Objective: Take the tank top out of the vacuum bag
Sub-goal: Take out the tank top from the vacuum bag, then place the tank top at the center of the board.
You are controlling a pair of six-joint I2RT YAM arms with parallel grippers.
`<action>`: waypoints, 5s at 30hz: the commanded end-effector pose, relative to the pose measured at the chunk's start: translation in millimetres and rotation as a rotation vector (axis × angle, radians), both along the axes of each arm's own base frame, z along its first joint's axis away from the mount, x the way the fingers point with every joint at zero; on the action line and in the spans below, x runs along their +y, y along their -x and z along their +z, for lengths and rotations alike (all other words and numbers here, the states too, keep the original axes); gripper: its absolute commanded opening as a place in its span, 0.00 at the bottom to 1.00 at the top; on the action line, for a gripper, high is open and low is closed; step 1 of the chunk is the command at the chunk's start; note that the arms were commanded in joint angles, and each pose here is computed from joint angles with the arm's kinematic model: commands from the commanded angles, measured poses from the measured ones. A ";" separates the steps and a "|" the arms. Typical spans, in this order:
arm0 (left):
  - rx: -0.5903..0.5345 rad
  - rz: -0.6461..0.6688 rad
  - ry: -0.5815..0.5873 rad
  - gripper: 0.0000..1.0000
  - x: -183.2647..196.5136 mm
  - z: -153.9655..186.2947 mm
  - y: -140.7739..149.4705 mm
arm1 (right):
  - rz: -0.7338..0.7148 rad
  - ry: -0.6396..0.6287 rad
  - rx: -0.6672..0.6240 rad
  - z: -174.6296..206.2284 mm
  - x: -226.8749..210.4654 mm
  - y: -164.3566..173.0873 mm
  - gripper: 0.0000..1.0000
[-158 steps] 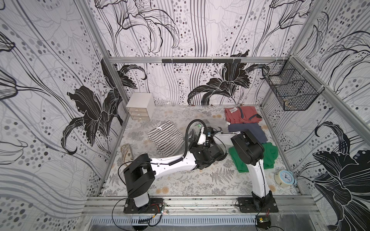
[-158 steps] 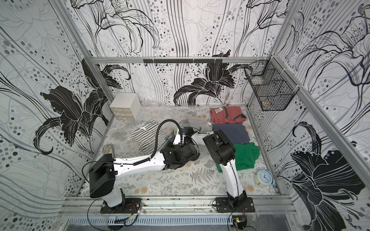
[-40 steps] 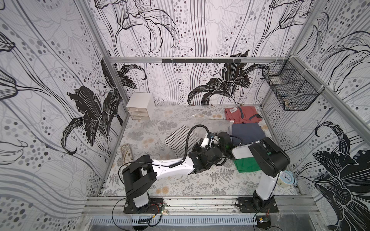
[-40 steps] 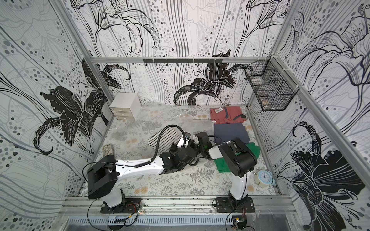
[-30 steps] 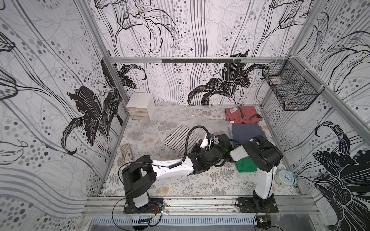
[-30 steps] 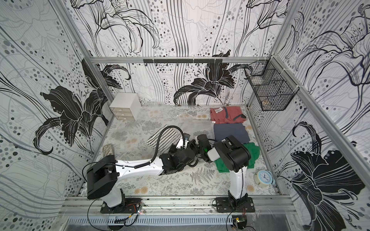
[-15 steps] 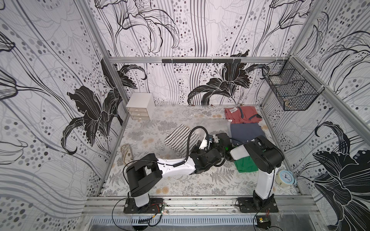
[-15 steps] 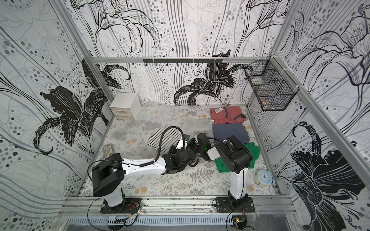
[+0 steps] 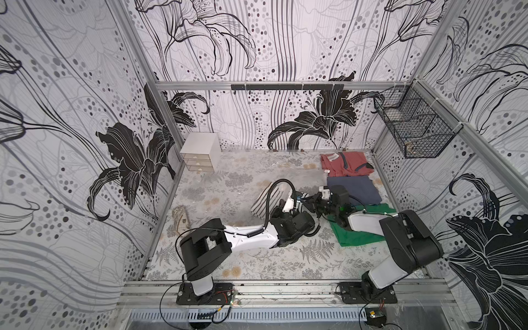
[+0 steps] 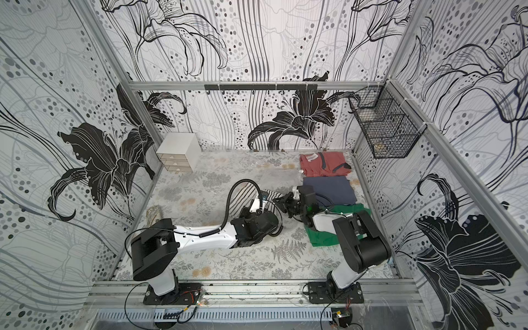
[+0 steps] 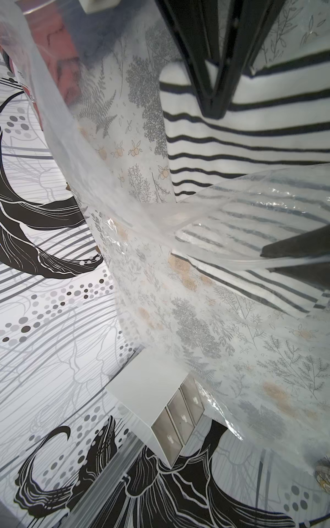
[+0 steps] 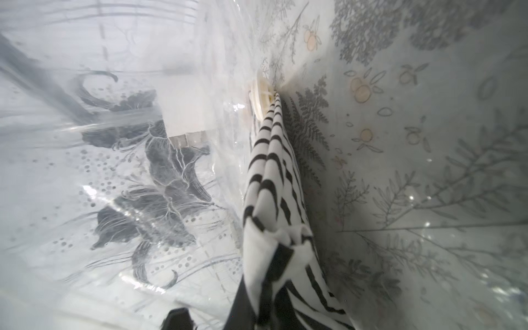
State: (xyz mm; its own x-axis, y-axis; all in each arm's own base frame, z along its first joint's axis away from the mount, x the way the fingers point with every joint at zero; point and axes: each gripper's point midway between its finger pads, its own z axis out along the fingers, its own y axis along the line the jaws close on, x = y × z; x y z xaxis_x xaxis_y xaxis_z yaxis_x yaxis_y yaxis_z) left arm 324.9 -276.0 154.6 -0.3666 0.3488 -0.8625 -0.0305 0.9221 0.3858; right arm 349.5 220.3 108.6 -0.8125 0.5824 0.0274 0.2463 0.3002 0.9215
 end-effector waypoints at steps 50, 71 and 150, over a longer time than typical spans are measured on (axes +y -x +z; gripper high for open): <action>-0.040 -0.001 0.018 0.00 3.6 15.0 -3.3 | 0.111 0.231 0.044 -67.7 -43.6 6.1 0.49; -0.049 -0.006 0.032 0.00 4.9 16.1 -2.2 | 0.140 0.115 0.070 -102.1 -6.6 -0.6 0.49; 0.131 -0.012 -0.029 0.00 26.4 -39.3 -11.5 | -0.032 0.991 -0.293 287.8 -201.3 25.8 0.00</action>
State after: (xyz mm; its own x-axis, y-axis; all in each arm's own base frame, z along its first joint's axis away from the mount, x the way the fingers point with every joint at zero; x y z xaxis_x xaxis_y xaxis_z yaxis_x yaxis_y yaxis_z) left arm 336.6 -254.5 121.8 -0.4431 0.3688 -0.8171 0.0425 0.9191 0.3918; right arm 332.6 23.6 391.2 -0.6849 0.2744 -0.6750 0.0624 0.9451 0.3209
